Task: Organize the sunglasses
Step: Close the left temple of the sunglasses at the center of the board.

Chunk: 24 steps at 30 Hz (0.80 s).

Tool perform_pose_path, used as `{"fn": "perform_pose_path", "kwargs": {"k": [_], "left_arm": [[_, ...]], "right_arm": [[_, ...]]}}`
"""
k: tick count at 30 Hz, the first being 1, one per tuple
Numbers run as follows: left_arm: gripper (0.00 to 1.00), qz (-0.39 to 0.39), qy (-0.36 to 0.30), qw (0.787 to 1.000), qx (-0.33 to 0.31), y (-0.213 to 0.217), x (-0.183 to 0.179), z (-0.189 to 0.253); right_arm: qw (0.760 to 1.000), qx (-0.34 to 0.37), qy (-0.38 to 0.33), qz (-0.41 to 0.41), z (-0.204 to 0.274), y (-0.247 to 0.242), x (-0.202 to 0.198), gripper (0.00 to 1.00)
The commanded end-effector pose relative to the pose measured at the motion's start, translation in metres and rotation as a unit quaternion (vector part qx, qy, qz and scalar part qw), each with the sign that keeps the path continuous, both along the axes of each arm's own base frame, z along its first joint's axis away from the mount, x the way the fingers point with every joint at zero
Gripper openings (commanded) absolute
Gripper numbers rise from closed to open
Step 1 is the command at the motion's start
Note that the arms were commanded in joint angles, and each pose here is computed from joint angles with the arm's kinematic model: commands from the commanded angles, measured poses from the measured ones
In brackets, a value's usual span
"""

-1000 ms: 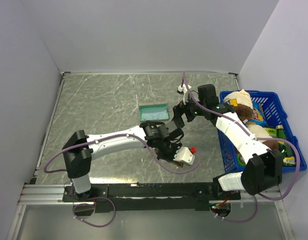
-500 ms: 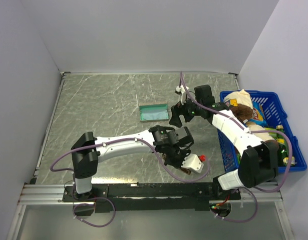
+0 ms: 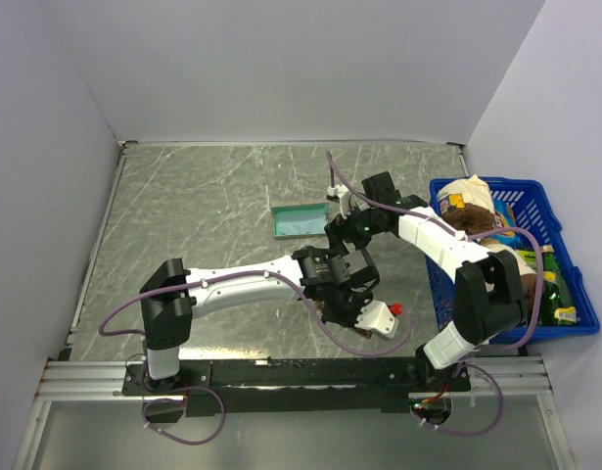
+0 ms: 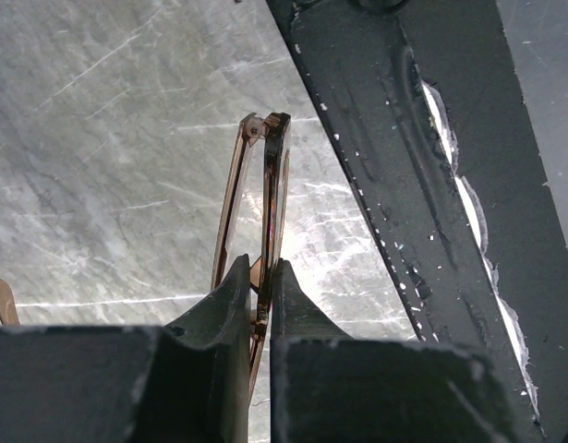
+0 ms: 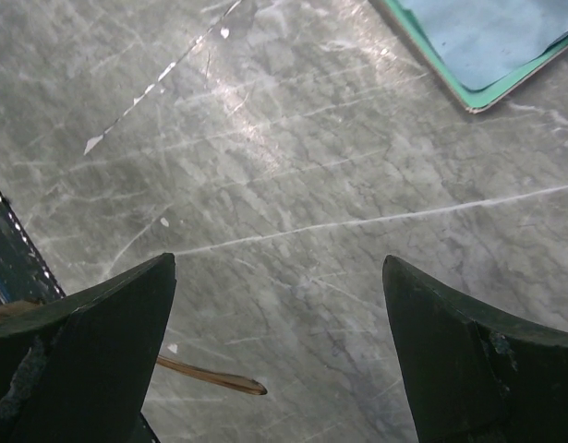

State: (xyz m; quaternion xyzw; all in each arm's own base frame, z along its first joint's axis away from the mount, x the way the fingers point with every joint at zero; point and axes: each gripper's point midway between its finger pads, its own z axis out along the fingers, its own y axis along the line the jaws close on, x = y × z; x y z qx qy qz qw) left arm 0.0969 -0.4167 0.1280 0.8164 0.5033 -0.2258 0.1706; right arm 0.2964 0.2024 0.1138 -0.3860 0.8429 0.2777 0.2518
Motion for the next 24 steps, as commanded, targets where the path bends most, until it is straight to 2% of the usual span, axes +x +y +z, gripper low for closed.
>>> {"fn": "perform_pose_path", "kwargs": {"k": [1, 17, 24], "left_arm": [[0.04, 0.005, -0.022, 0.999, -0.043, -0.003, 0.002, 0.037], [0.04, 0.027, -0.059, 0.997, -0.041, 0.010, 0.018, 0.034], [0.04, 0.063, -0.071, 0.994, -0.048, 0.016, 0.046, 0.034]], "right_arm": [[0.999, -0.006, -0.024, 0.032, 0.012, 0.002, 0.004, 1.00], [0.993, -0.015, 0.014, 0.114, 0.006, -0.001, -0.029, 0.95], [0.987, -0.001, 0.010, 0.160, 0.015, -0.001, -0.049, 0.94]]}}
